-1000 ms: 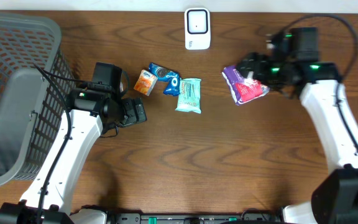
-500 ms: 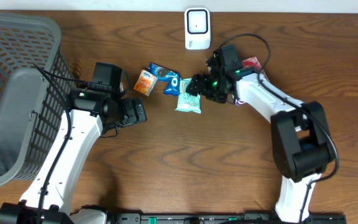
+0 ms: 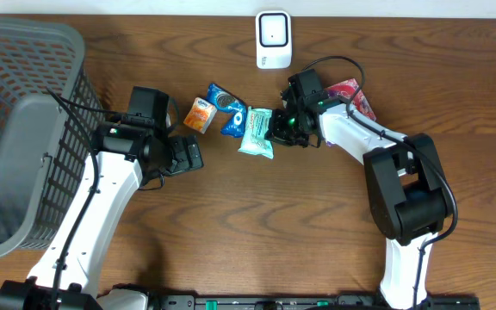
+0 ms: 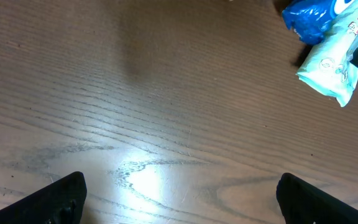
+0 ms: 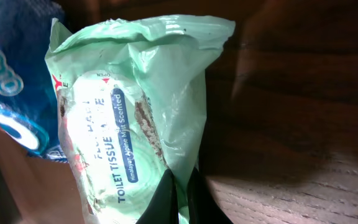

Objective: Scan the item barcode
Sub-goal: 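Reach the right gripper to the green wipes pack and grasp it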

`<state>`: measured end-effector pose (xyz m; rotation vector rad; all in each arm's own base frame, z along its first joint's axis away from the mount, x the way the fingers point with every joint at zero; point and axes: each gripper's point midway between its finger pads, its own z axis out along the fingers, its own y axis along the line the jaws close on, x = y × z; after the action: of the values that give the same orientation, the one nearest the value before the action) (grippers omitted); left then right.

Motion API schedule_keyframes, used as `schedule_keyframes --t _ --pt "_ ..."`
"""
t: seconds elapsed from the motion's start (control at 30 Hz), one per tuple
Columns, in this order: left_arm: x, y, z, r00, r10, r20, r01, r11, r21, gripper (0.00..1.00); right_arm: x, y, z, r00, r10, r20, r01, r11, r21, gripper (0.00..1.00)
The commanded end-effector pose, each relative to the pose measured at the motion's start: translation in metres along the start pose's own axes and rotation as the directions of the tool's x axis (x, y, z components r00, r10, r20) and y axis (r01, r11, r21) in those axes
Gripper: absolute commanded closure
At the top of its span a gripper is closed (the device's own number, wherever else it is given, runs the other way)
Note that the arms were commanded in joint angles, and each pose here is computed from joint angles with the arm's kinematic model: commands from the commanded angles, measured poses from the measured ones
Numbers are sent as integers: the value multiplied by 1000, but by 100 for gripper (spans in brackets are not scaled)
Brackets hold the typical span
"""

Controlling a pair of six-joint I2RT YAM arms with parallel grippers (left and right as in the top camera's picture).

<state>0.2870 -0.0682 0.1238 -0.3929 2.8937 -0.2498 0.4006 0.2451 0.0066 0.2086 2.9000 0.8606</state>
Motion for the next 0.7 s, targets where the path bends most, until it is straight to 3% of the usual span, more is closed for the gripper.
schedule_keyframes --t 0.0,0.3,0.43,0.47,0.57,0.67 --pt "2 3 2 1000 3 -9 -3 1000 -12 2 -6 -11 -3 1000 -6 16 6 999 32 99" --pt "2 3 2 1000 3 -9 -3 1000 -12 2 -28 -29 -91 969 -62 240 -15 951 308 99" --pt "2 3 2 1000 3 -9 -3 1000 -12 2 -28 -30 -109 960 -74 271 -24 939 344 99" --pt "2 3 2 1000 3 -9 -3 1000 -12 2 -25 -24 -106 964 -86 253 -1 946 323 96" --pt "2 3 2 1000 3 -9 -3 1000 -12 2 -19 -10 -99 964 -131 233 56 951 304 63" --pt "2 3 2 1000 3 -9 -3 1000 -12 2 -13 9 -90 956 -180 233 108 950 292 48"
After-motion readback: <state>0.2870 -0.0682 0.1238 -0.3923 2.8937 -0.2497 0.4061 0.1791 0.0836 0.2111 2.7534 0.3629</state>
